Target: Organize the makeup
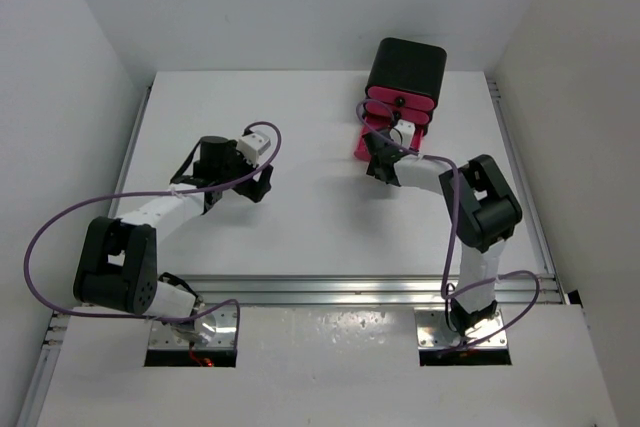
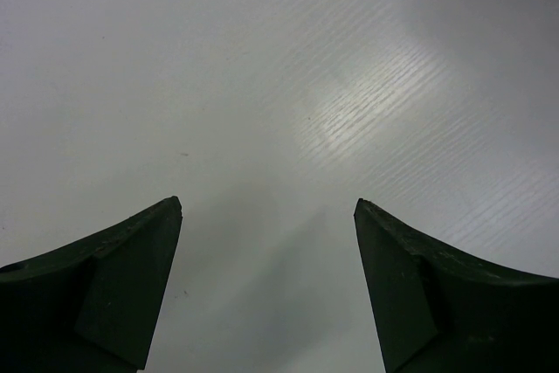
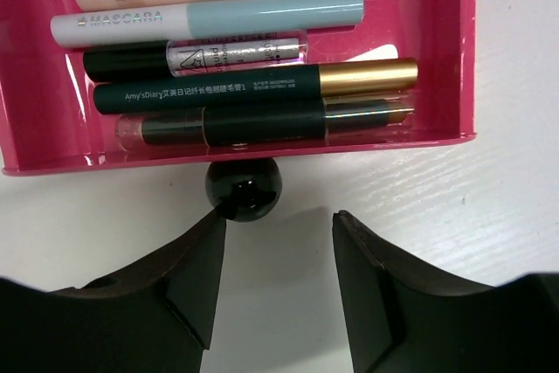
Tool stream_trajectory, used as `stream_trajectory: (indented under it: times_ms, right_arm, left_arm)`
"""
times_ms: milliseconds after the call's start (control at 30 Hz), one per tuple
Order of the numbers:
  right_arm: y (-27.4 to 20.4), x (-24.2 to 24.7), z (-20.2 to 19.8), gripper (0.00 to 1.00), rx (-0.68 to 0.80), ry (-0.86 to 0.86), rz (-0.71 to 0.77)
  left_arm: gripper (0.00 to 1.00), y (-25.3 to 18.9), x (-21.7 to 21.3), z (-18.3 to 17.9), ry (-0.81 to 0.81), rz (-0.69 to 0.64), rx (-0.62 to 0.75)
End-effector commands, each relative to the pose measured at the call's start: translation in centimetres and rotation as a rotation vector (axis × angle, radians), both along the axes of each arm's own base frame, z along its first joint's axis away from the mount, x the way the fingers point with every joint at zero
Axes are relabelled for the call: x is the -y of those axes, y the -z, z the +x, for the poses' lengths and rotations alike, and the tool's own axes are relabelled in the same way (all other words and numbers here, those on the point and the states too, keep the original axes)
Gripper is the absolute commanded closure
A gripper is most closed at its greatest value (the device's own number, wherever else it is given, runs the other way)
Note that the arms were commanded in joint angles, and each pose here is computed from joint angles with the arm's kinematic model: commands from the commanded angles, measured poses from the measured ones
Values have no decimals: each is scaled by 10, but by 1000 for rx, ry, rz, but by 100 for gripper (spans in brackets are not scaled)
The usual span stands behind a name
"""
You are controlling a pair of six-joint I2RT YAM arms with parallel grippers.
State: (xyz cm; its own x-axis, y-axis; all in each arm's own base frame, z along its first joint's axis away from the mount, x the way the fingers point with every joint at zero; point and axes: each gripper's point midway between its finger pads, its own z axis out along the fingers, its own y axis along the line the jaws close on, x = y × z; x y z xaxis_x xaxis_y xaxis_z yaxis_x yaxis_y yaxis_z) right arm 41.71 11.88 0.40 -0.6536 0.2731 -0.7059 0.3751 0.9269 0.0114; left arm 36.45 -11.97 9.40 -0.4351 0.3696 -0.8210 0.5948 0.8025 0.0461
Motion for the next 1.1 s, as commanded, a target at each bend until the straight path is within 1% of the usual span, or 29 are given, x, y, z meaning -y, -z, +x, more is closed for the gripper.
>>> stream_trajectory:
  times_ms: [0,167,200,267,300,400,433,533,633,800,900,933,1000,1067]
  right_arm:
    - [-16,-2,26,48,84,35,6]
    - [-20,-15,39,48,102,-37,37]
    - [-18,-15,39,50,95,-60,13]
    - [-22,-14,47,53,132,-33,35]
    - [-19,-12,47,60,123,-31,30]
    - [-18,-6,52,76,115,-22,35]
    - [-18,-4,53,82,115,-17,40]
    - [-21,2,56,92,126,-8,38]
    - [-34,6,64,95,164,-32,8]
    - [-62,6,83,95,248,-100,-57]
    - [-62,17,93,97,265,-82,-66]
    - [-52,24,96,97,247,-77,-69]
    - [-55,22,106,97,257,-98,-58]
    - [-48,25,115,97,263,-121,-62]
  left_arm:
    - [14,-16,6,2,12,-21,52]
    - [14,-16,6,2,12,-21,52]
    - [14,-16,6,2,12,-21,52]
    - [14,-15,4,3,5,-15,53]
    - [14,-15,4,3,5,-15,53]
    - [14,-15,2,4,2,-4,58]
    - [14,-15,2,4,2,-4,58]
    - [14,-15,2,4,2,-4,58]
    - [14,-12,2,3,2,-2,49]
    - [14,-8,2,3,2,0,40]
    - [14,-7,1,5,-1,14,37]
    - [14,-10,0,7,-14,12,36]
    - [14,-15,-1,10,-22,16,43]
    - [14,-16,-4,14,-31,17,38]
